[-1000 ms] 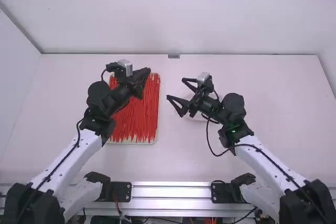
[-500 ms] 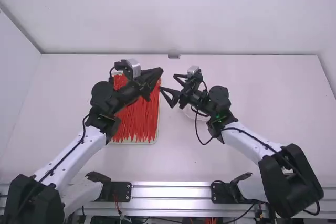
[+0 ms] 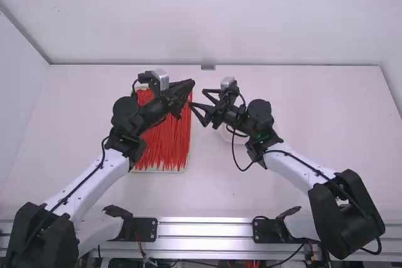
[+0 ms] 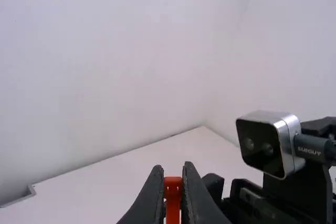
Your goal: Fasten the cable tie
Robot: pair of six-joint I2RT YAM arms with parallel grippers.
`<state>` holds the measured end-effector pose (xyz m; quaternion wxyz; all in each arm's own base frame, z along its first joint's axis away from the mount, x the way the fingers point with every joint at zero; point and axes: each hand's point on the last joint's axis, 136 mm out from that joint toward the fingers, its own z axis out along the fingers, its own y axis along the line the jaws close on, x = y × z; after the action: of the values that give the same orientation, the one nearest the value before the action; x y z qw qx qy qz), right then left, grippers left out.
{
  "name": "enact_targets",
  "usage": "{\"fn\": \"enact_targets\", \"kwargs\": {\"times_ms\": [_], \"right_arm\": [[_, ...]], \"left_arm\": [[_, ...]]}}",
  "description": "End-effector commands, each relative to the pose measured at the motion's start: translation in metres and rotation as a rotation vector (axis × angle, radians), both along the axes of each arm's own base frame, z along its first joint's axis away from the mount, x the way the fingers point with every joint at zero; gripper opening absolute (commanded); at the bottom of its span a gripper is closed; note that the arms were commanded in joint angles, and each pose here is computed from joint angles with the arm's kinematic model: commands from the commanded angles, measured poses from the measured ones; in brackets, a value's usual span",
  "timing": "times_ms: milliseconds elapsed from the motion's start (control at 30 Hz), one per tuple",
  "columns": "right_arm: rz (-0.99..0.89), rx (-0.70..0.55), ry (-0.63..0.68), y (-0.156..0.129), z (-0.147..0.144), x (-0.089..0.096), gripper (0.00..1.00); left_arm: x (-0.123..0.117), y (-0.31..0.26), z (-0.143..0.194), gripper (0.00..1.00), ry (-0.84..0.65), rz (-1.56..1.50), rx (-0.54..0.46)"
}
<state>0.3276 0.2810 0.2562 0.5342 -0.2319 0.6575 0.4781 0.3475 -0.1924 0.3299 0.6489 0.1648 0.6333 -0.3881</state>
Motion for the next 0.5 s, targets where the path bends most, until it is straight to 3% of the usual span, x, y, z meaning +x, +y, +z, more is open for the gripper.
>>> {"fn": "enact_targets", "kwargs": {"times_ms": [0, 467], "right_arm": [[0.011, 0.019, -0.026, 0.0033, 0.0147, 0.0012, 0.79], [0.046, 0.022, -0.033, 0.012, 0.0161, -0.0076, 0.61]], "left_arm": [[-0.0012, -0.0027, 0.0145, 0.02, -0.018, -0.015, -0.031], [-0.0051, -0.0113, 0.0171, 0.02, 0.0, -0.027, -0.064]]}}
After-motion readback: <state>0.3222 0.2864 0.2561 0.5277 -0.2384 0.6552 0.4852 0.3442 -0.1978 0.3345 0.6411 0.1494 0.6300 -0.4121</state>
